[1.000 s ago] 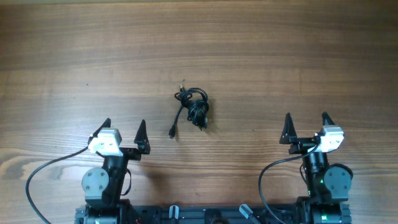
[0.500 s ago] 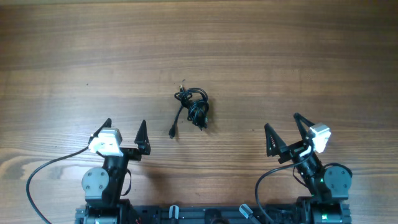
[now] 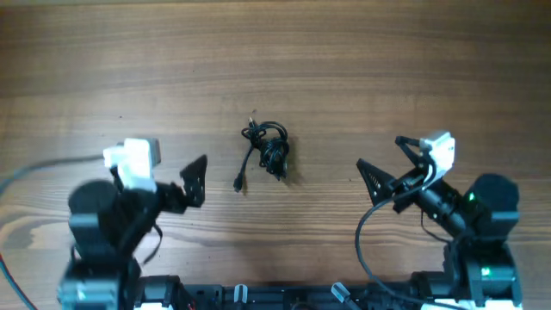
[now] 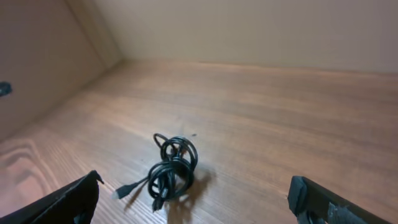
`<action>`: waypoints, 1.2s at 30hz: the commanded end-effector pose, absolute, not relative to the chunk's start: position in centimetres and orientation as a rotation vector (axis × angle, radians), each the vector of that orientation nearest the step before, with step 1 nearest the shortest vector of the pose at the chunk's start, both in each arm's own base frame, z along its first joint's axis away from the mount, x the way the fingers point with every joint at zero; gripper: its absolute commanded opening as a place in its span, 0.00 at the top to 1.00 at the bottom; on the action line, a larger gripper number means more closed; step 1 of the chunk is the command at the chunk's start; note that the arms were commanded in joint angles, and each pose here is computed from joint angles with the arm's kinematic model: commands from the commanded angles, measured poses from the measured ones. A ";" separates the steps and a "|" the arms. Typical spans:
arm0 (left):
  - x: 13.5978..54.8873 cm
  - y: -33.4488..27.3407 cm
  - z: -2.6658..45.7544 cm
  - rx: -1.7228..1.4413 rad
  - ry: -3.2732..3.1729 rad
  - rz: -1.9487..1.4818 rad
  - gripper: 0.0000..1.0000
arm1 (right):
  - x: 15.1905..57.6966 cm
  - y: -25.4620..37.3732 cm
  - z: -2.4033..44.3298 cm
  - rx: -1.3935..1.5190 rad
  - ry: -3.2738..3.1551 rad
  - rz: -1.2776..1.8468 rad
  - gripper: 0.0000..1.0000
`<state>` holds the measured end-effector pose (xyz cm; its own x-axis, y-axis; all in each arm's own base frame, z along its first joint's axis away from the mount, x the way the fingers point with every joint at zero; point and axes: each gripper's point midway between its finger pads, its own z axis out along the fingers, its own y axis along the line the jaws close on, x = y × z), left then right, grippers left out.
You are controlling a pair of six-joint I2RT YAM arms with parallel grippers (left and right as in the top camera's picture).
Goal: Untangle cables
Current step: 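Move both grippers forward toward the tangled black cable bundle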
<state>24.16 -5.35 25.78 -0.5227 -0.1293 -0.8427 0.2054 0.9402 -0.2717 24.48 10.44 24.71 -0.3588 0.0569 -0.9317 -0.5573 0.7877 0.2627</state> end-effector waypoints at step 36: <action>31.2 -8.8 26.1 0.163 2.170 -0.669 0.00 | 31.8 12.3 24.2 -0.322 1.972 0.934 0.00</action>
